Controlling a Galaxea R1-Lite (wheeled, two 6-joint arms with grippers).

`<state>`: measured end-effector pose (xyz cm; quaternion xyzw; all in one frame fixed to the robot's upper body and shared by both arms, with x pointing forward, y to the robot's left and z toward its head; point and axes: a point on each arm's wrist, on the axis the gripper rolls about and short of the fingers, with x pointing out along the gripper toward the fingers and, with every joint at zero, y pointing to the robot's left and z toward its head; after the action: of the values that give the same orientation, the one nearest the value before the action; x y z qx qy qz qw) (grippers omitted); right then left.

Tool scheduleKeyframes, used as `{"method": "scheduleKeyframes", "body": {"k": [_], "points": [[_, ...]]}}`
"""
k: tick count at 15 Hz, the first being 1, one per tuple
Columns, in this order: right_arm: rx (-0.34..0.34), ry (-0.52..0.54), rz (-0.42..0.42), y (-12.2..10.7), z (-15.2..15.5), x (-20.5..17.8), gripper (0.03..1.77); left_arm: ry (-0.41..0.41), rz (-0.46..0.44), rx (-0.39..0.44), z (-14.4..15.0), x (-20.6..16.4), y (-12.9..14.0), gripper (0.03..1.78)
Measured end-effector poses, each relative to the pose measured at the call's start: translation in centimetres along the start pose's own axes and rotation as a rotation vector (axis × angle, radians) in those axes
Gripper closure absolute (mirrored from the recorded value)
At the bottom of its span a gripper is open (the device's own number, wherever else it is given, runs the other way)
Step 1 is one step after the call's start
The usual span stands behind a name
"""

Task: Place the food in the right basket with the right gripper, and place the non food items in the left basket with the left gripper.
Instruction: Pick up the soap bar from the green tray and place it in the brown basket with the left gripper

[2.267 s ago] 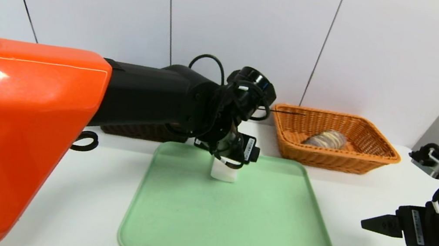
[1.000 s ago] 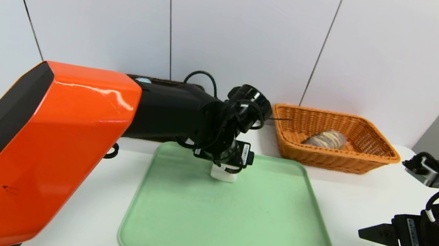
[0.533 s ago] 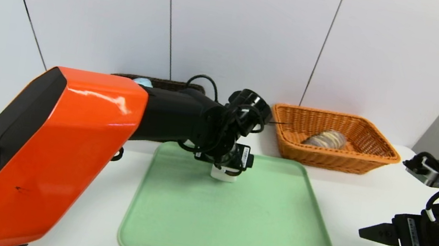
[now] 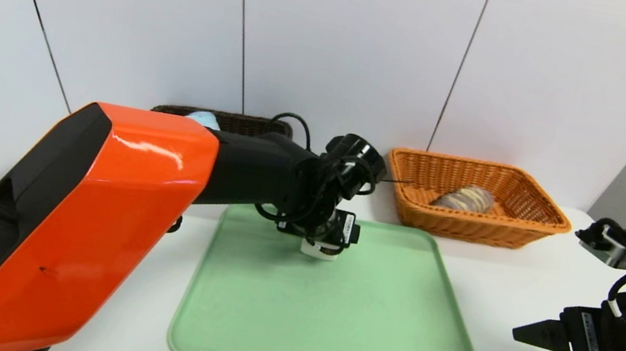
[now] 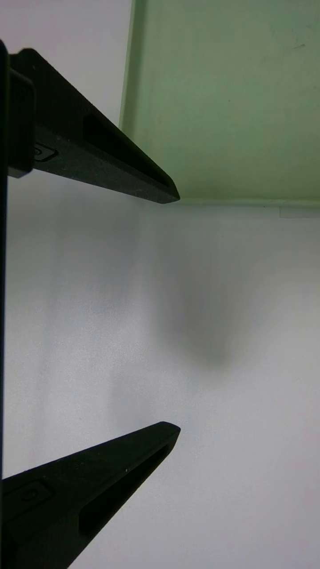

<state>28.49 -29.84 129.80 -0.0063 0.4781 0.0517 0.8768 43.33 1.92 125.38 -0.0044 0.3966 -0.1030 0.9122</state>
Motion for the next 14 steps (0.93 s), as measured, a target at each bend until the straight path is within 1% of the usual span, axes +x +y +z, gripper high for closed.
{"method": "scheduleKeyframes", "body": {"k": [2, 3, 5, 6, 7, 8, 11, 14], "points": [[0.000, 0.001, 0.000, 0.00, -0.03, 0.01, 0.10, 0.002, 0.001, 0.000, -0.05, 0.11, 0.01, 0.12], [0.000, 0.001, -0.001, -0.01, -0.05, 0.02, 0.10, 0.003, 0.002, 0.001, -0.07, 0.14, 0.00, 0.21], [0.000, 0.002, -0.001, -0.01, -0.08, 0.03, 0.10, 0.003, 0.002, 0.001, -0.10, 0.23, -0.01, 0.54], [0.000, 0.002, -0.001, -0.01, -0.08, 0.03, 0.10, 0.003, 0.000, 0.002, -0.12, 0.26, -0.04, 0.68], [0.000, 0.003, -0.001, -0.01, -0.09, 0.03, 0.10, 0.002, 0.000, 0.001, -0.11, 0.31, -0.04, 0.78], [0.000, 0.005, -0.001, -0.01, -0.13, 0.06, 0.10, 0.002, -0.001, 0.001, -0.13, 0.35, -0.05, 0.81], [-0.003, 0.014, -0.001, -0.03, -0.36, 0.22, 0.10, 0.002, 0.001, -0.004, -0.03, 0.41, 0.12, 0.82], [-0.007, 0.015, 0.004, -0.01, -0.38, 0.26, 0.10, -0.009, -0.005, -0.009, 0.40, -0.47, 0.27, 0.82]]}}
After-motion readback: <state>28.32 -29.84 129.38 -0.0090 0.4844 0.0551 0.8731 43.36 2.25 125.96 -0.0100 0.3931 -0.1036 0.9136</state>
